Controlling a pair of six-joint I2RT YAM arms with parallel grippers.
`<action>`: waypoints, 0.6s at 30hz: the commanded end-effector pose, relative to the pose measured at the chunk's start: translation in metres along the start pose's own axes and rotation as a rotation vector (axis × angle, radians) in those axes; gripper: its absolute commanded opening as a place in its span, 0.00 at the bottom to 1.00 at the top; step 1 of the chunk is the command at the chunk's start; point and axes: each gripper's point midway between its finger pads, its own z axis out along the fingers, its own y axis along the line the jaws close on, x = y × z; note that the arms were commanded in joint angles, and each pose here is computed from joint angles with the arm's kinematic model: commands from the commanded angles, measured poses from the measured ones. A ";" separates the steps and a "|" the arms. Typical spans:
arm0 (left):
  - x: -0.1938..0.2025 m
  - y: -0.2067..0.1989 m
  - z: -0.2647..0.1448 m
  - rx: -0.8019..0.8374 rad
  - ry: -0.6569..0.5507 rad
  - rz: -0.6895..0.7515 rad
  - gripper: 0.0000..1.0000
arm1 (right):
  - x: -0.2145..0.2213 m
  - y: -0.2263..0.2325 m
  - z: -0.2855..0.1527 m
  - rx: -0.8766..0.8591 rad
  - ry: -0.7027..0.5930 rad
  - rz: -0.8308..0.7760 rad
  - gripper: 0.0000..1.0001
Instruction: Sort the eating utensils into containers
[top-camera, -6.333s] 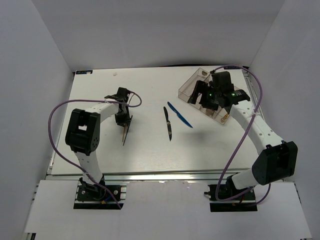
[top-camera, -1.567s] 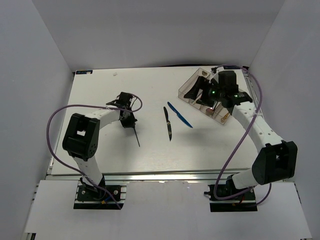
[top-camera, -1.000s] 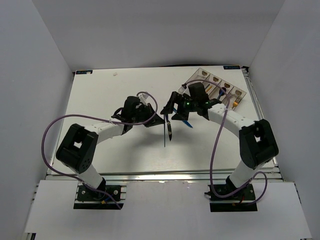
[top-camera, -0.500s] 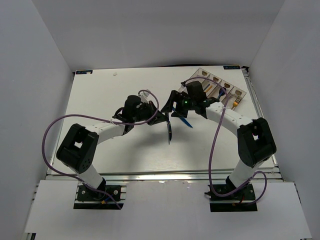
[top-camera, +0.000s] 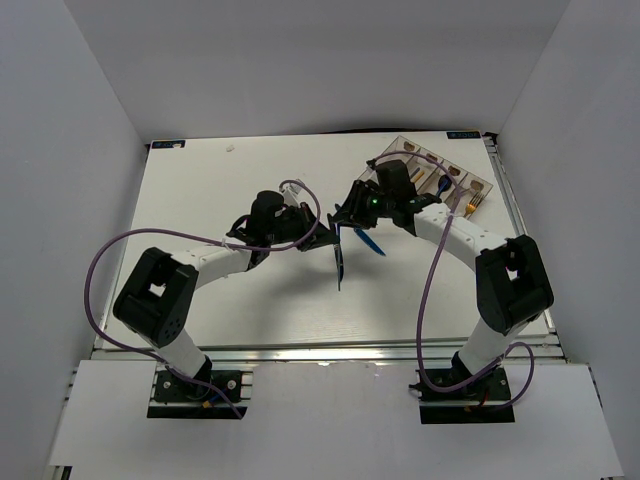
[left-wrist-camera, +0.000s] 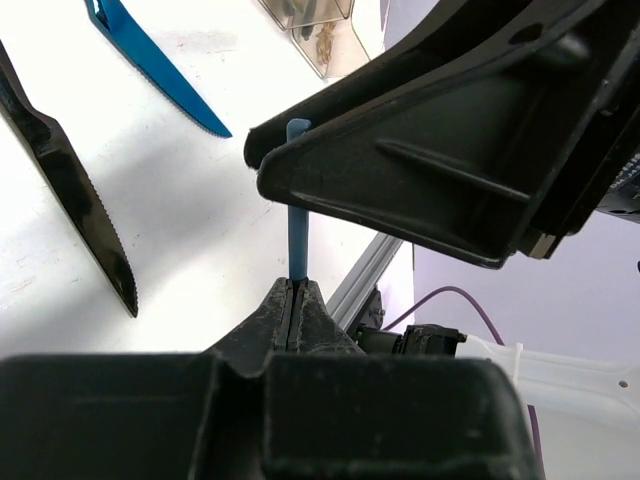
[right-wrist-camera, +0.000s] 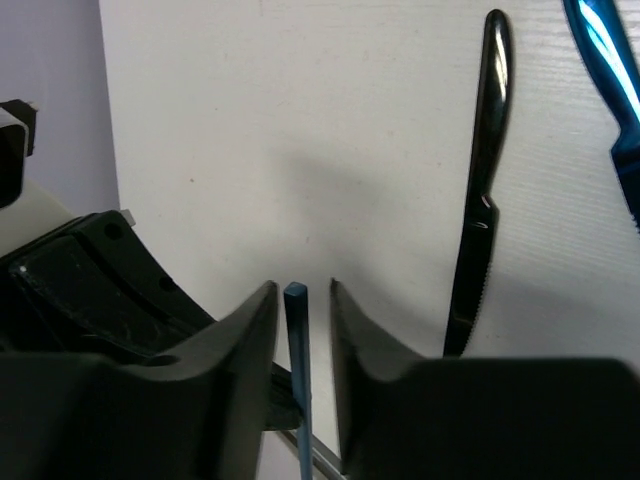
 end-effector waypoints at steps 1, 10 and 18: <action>-0.014 -0.029 -0.007 0.058 -0.035 0.059 0.00 | -0.008 0.021 -0.002 -0.082 -0.014 -0.032 0.29; -0.021 -0.024 -0.002 -0.006 -0.022 0.082 0.00 | -0.016 0.023 -0.005 -0.078 -0.026 -0.063 0.00; -0.036 -0.005 -0.011 -0.216 -0.040 0.121 0.98 | -0.107 -0.062 -0.037 0.250 -0.216 0.061 0.00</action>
